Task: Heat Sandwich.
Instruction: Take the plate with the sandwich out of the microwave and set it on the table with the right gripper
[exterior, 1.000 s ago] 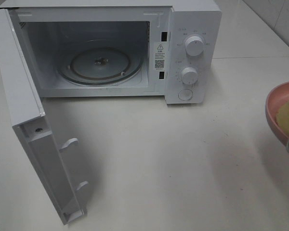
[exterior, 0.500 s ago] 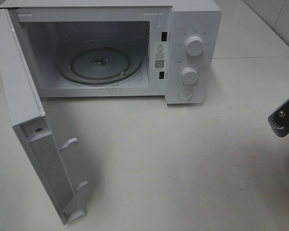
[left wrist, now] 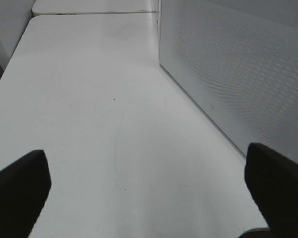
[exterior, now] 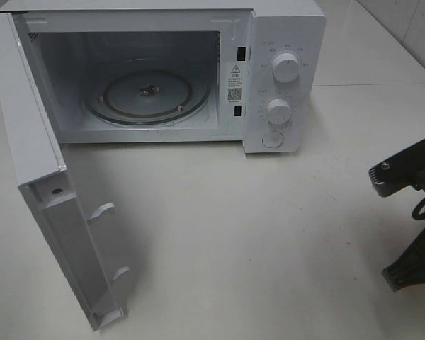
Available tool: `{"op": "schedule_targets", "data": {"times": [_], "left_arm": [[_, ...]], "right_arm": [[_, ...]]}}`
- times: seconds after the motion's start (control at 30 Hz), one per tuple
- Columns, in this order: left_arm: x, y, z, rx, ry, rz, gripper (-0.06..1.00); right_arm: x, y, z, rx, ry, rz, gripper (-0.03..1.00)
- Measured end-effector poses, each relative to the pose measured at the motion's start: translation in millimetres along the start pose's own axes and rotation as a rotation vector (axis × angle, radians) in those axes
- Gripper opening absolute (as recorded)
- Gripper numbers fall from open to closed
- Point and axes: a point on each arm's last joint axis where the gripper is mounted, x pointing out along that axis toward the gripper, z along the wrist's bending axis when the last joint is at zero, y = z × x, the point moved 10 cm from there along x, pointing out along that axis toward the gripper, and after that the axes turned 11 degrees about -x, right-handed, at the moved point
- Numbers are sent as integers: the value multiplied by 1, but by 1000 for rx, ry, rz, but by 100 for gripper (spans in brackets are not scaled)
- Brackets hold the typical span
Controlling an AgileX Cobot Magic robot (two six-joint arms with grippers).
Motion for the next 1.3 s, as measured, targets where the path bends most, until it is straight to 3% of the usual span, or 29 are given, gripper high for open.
{"op": "schedule_targets", "data": {"times": [0.37, 0.77, 1.3], "left_arm": [[0, 0, 0, 0, 0, 0, 99], [0, 0, 0, 0, 0, 0, 99], [0, 0, 0, 0, 0, 0, 99]], "right_arm": [[29, -12, 13, 90, 27, 28, 6], [50, -27, 13, 91, 99, 28, 6], [68, -51, 24, 95, 96, -12, 6]]}}
